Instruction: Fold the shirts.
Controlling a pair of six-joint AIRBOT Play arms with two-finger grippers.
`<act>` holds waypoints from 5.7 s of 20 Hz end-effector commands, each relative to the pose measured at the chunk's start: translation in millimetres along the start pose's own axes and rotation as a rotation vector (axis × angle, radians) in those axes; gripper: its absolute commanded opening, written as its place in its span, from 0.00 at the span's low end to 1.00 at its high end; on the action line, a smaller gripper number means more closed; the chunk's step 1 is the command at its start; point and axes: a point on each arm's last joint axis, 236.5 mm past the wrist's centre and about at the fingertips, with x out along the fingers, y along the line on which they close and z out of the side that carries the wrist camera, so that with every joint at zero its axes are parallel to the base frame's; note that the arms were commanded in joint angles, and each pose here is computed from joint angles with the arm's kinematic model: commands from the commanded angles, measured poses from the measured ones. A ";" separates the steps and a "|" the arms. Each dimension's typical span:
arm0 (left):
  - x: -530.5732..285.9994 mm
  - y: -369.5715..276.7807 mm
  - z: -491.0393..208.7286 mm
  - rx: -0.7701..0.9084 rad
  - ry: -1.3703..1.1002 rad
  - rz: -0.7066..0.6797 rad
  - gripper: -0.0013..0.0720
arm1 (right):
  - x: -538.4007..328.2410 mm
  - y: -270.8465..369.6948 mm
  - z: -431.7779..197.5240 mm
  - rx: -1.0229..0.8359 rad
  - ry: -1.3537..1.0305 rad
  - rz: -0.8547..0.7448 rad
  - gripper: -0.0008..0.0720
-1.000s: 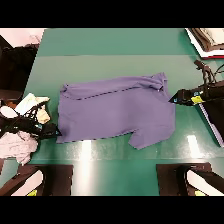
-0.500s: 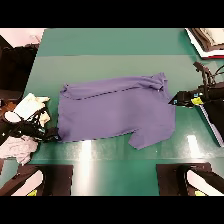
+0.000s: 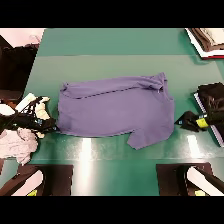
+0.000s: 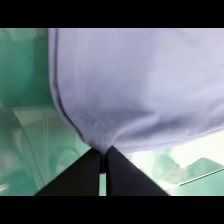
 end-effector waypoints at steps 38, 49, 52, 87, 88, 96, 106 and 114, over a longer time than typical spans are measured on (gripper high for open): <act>-566.9 -345.8 -63.9 0.885 -1.614 -0.078 0.05 | -541.0 261.2 -121.6 -0.745 -1.714 -0.228 0.03; -199.0 -126.8 135.5 0.211 -0.539 -0.135 0.05 | -210.4 171.9 120.2 -0.561 -0.456 -0.210 0.03; -134.7 -80.3 181.2 0.123 -0.479 -0.119 0.05 | -130.6 149.9 161.8 -0.478 -0.298 -0.206 0.03; 5.8 -53.3 214.0 0.300 -0.278 -0.023 0.49 | -5.5 63.5 198.1 -0.364 -0.337 -0.341 0.06; 7.0 -54.3 209.3 0.273 -0.257 -0.034 0.79 | -8.9 65.2 196.8 -0.365 -0.341 -0.340 0.29; -25.7 -11.6 128.8 0.182 -0.001 -0.020 0.70 | -45.3 70.6 119.0 -0.312 -0.208 -0.181 0.43; 13.6 8.7 0.2 0.047 0.057 -0.003 0.70 | -44.1 69.3 61.3 -0.271 -0.270 -0.068 0.43; 25.3 8.1 3.9 0.012 0.012 -0.025 0.70 | -61.1 78.0 57.6 -0.301 -0.332 -0.065 0.43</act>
